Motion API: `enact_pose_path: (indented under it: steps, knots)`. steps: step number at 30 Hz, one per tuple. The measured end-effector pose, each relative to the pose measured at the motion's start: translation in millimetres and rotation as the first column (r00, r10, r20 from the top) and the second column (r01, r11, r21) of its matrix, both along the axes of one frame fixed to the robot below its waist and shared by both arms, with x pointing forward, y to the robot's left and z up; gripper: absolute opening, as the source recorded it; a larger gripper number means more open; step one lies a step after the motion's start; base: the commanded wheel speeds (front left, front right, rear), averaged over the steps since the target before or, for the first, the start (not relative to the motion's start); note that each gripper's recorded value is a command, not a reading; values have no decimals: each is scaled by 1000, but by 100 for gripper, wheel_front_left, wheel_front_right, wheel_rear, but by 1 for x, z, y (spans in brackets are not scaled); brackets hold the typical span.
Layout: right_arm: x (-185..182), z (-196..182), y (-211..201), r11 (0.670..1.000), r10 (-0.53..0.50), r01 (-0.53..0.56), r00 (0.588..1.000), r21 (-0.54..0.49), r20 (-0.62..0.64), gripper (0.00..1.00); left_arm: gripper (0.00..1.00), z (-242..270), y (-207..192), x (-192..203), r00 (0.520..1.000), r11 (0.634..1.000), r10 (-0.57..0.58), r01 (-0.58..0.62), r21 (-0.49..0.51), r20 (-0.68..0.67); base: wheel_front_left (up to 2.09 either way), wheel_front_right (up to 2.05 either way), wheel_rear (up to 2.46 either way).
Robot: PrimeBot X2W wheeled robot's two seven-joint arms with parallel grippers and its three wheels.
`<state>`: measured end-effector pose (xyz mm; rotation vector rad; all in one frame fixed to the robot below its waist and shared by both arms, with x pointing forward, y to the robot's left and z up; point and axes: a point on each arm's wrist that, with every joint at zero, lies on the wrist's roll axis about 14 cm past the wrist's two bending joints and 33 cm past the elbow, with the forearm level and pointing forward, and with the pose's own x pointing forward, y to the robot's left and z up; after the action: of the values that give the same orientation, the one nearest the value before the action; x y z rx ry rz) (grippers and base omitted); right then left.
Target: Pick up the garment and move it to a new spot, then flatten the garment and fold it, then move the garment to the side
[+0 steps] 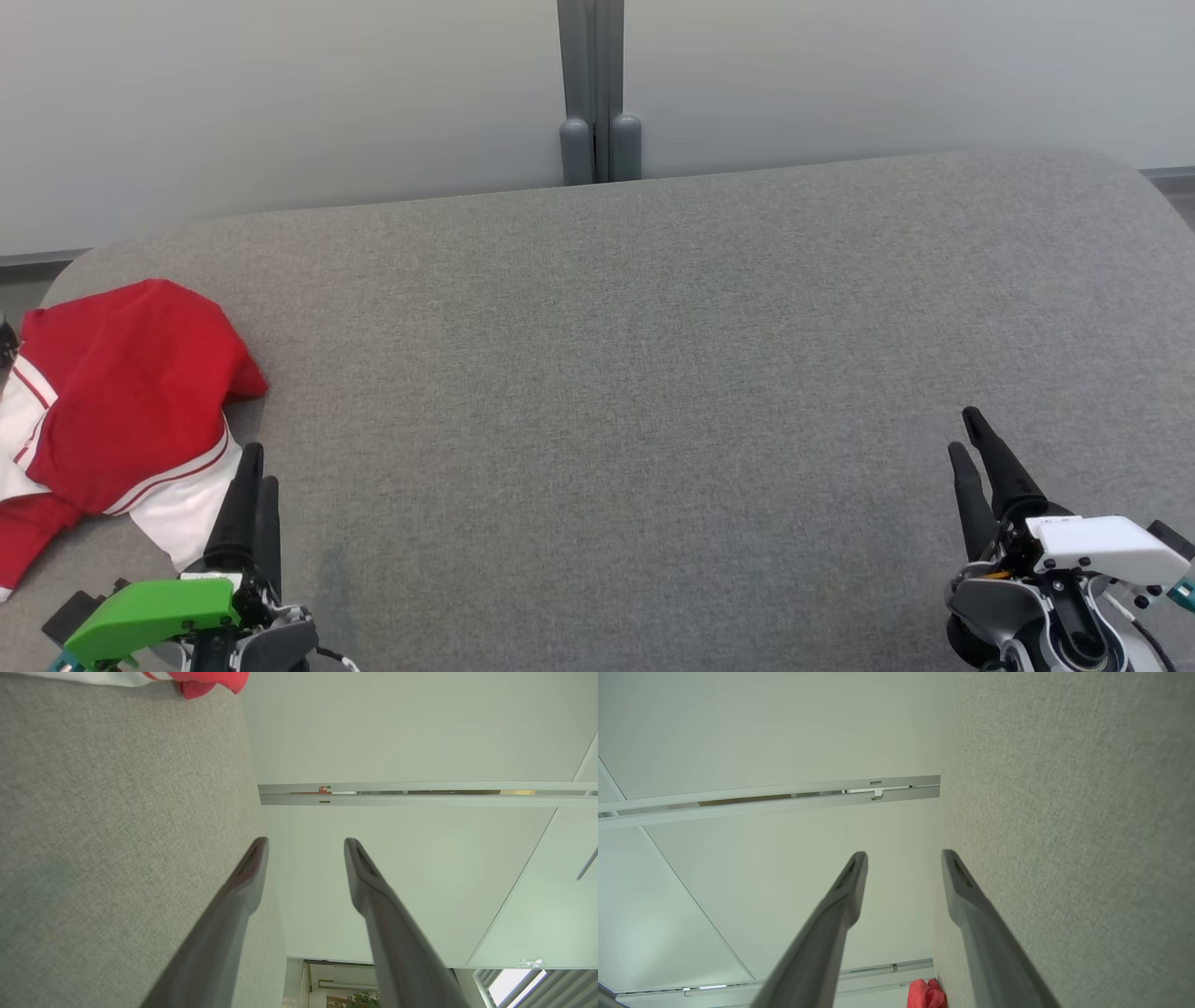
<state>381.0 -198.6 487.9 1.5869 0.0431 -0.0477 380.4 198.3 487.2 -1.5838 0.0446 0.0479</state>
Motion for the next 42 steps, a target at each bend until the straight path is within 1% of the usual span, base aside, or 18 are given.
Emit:
enact_pose_path:
  steps: [2,4,10,16,18,20,23,30,36,42]
  knots:
    - [-4,-6,0,1000,-4,4,1000,2,-18,100,100,-6,-3,-3,1000,1000,-5,5,-2,-18,0,0,0]
    - [-3,-5,0,1000,-8,8,1000,0,-14,100,100,-5,-5,-2,1000,1000,-5,5,0,-13,0,0,0]
    - [-2,-1,0,998,-14,14,1000,-53,-3,100,100,1,-12,0,1000,1000,-13,13,26,4,0,0,0]
    - [0,6,-3,984,-14,16,1000,-178,11,100,100,10,-13,4,999,989,-20,16,145,26,0,0,0]
    - [0,10,-3,973,-11,16,1000,-229,23,100,100,12,-14,5,999,980,-26,19,196,32,0,0,0]
    - [1,14,-1,962,-4,13,999,-274,36,100,100,15,-15,5,999,974,-28,19,224,38,0,0,0]
    - [2,20,1,940,8,11,999,-340,52,100,100,19,-17,7,998,960,-32,16,280,52,0,0,0]
    - [3,31,5,876,31,12,996,-482,82,100,100,26,-23,8,996,916,-54,21,400,71,0,0,0]
    - [4,36,8,799,58,12,994,-602,97,100,100,27,-24,7,995,857,-73,26,515,73,0,0,0]
    - [4,41,11,717,78,20,991,-697,109,100,100,27,-25,7,994,796,-82,21,604,73,0,0,0]
